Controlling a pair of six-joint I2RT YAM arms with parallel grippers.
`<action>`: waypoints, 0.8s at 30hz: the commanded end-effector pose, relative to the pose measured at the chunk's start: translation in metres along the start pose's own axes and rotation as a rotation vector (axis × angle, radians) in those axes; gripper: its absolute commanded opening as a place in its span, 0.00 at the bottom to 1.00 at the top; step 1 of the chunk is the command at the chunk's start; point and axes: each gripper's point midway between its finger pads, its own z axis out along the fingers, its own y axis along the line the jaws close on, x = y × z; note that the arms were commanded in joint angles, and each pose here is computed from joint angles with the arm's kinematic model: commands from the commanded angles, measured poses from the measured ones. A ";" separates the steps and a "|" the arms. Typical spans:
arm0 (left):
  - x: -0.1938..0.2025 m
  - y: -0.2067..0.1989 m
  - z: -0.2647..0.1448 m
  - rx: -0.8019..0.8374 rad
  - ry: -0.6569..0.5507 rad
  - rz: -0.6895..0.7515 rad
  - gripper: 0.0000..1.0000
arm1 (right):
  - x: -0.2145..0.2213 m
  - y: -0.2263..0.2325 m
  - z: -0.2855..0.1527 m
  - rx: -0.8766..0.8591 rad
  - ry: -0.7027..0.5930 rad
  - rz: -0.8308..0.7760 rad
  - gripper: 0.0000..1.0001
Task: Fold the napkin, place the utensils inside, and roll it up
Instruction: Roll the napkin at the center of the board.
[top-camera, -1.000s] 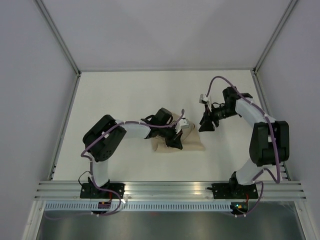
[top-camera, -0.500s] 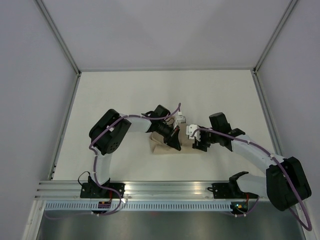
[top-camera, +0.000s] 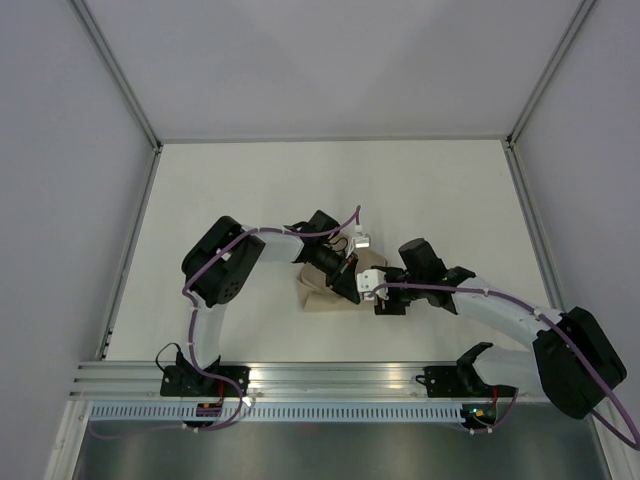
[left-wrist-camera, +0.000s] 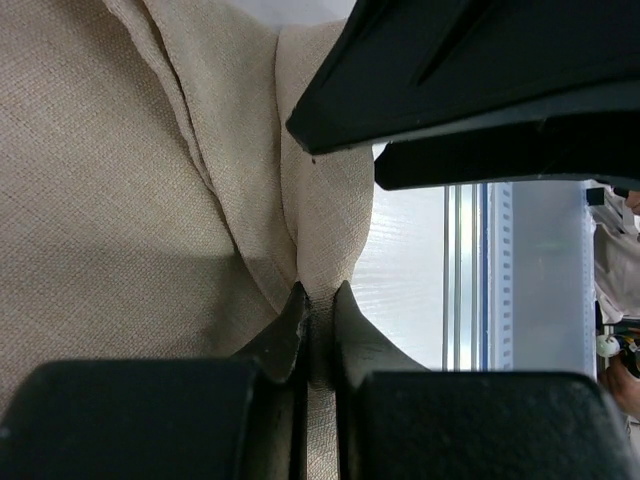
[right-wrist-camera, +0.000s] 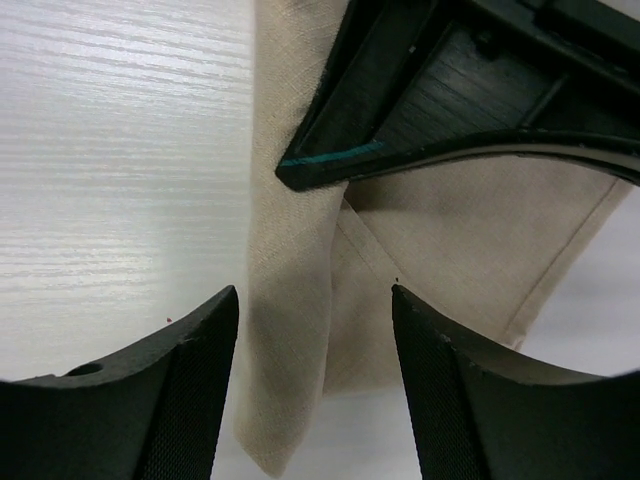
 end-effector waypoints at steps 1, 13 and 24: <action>0.038 0.021 0.004 -0.081 0.088 -0.097 0.02 | 0.000 0.008 0.010 -0.024 0.014 -0.032 0.68; 0.007 0.013 -0.011 -0.159 0.039 0.019 0.18 | 0.029 0.015 0.031 -0.097 0.138 -0.004 0.25; -0.080 0.035 -0.085 -0.659 -0.189 0.152 0.32 | 0.039 0.036 0.022 -0.210 0.267 0.220 0.09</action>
